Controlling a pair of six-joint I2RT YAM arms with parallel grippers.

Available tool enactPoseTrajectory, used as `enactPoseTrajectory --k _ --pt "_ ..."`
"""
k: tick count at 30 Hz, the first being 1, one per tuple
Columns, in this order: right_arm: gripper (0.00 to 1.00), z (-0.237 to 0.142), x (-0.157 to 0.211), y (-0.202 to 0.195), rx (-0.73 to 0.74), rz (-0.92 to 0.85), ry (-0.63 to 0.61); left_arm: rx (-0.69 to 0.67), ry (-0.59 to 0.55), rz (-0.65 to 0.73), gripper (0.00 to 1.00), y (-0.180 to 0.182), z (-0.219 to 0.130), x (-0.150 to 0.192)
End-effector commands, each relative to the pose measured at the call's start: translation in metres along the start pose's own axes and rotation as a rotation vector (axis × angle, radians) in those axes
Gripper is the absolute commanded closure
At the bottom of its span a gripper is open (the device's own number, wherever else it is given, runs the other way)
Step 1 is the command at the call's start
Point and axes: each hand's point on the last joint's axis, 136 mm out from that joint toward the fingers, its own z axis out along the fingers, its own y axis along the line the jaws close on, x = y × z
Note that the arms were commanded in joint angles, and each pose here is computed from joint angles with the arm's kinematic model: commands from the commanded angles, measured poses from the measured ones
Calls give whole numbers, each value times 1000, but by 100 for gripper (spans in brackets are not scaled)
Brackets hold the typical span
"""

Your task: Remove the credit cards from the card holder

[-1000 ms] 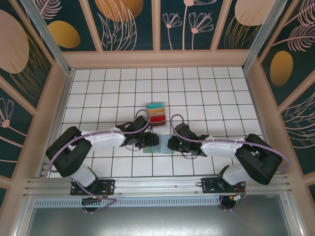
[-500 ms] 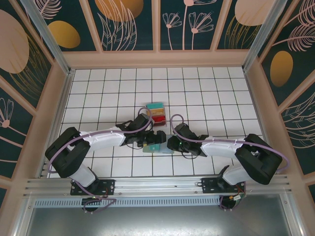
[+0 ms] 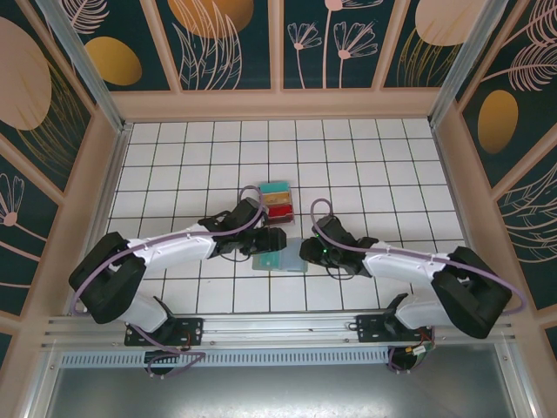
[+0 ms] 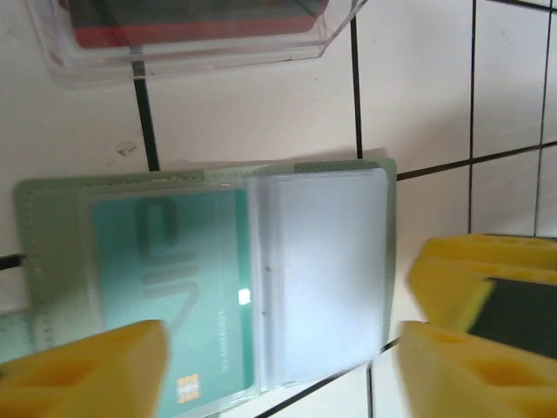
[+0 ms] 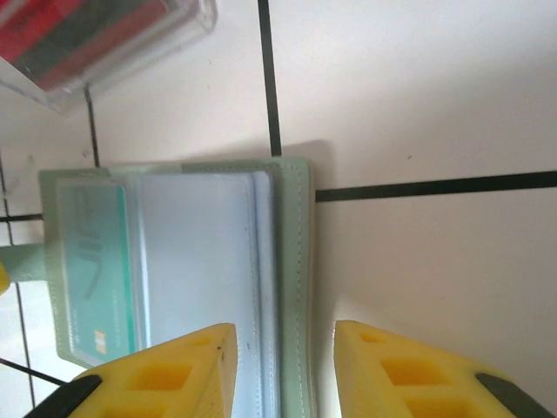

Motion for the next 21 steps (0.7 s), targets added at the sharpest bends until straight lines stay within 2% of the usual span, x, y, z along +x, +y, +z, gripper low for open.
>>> enactPoseTrajectory --k 1,7,13,21 --pt "65 -15 -18 17 -29 -6 -45 -72 -34 21 44 18 -10 -6" --pt "71 -13 -19 52 -138 1 -1 -75 -21 2 70 40 -7 -4" --pt "75 2 -8 80 -211 -1 83 -22 8 -19 86 41 3 7" --pt "77 20 8 82 -226 27 157 -3 33 -46 87 48 11 17"
